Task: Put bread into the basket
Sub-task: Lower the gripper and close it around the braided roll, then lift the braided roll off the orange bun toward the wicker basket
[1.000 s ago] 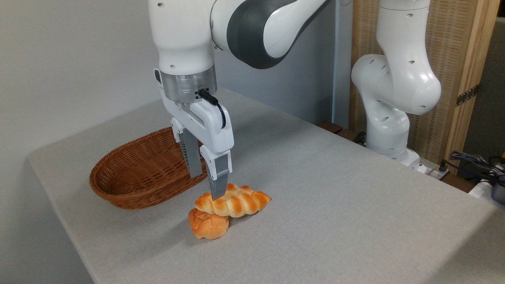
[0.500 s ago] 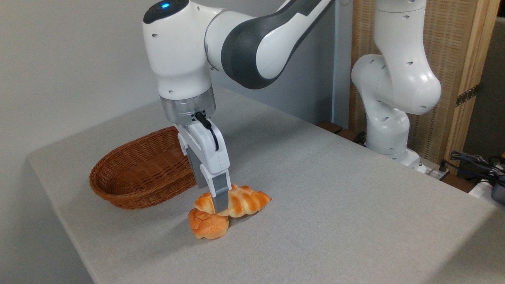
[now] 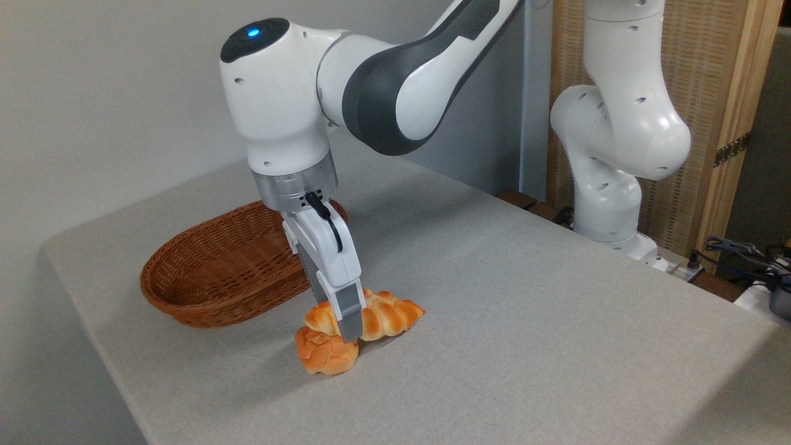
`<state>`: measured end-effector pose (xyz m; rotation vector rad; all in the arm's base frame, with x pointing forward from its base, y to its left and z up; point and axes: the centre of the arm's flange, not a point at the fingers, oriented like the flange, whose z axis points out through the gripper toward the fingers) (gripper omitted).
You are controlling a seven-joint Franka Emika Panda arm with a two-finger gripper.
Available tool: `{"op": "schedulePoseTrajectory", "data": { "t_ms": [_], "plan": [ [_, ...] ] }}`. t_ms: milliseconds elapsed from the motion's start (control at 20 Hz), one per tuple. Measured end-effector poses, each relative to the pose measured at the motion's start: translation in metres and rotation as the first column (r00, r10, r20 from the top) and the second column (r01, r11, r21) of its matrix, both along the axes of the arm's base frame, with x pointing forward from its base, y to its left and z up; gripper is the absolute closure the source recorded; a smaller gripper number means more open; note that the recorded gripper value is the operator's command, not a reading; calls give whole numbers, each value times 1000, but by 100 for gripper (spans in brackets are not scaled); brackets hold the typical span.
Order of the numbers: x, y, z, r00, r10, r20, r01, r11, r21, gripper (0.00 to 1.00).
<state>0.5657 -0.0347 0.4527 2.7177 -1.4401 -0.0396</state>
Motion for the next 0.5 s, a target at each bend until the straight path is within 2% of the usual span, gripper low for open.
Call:
{"op": "schedulePoseTrajectory", "data": {
  "t_ms": [500],
  "plan": [
    [0,0,0,1000,0,0,0,1000,0,56]
  ]
}}
